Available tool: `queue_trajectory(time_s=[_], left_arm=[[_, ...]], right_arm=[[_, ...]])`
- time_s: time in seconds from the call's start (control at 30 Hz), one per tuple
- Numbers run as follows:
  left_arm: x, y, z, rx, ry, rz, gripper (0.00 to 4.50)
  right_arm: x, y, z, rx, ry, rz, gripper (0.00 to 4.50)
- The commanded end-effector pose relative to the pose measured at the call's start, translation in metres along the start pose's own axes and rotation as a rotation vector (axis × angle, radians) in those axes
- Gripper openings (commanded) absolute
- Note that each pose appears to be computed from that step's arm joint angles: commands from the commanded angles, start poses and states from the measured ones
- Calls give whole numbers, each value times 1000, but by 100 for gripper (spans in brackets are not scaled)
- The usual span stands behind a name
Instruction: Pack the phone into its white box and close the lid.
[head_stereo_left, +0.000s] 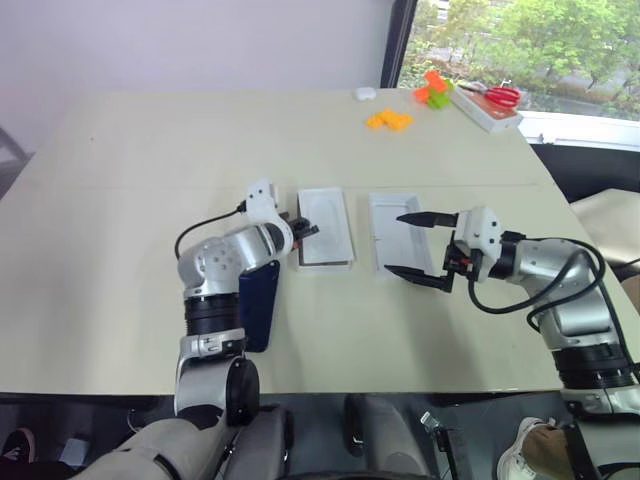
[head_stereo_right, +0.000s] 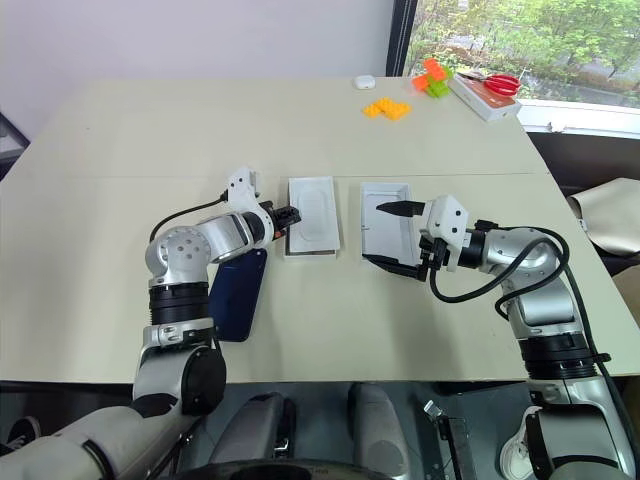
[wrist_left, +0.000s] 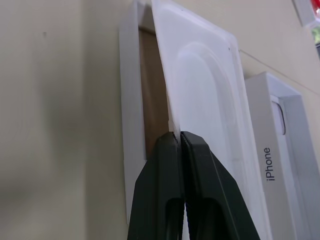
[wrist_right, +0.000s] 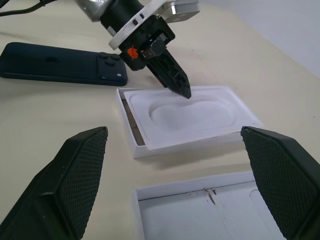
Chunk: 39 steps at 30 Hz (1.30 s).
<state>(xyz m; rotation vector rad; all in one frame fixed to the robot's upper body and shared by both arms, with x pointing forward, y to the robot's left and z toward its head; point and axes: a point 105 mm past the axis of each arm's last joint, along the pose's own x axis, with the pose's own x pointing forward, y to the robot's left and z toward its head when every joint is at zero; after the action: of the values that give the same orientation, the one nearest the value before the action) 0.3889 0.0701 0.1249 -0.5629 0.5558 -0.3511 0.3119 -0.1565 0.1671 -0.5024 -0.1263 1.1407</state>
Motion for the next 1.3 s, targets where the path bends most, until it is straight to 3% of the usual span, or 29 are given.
queue_trajectory(time_s=[0.03, 0.83, 0.93, 1.13, 1.3], left_arm=[[-7, 1, 6, 19, -32, 13, 7], [-13, 8, 5, 64, -8, 1, 7], [-14, 10, 7, 47, -20, -4, 99], [-21, 3, 26, 79, -46, -31, 399], [-32, -8, 44, 140, -46, -79, 399]], right_arm=[[-2, -4, 10, -33, -27, -15, 450], [3, -2, 9, -32, -27, -8, 450], [3, -2, 8, -32, -28, -9, 450], [3, -3, 9, -32, -30, -8, 450], [3, -3, 8, -32, -28, -8, 450]])
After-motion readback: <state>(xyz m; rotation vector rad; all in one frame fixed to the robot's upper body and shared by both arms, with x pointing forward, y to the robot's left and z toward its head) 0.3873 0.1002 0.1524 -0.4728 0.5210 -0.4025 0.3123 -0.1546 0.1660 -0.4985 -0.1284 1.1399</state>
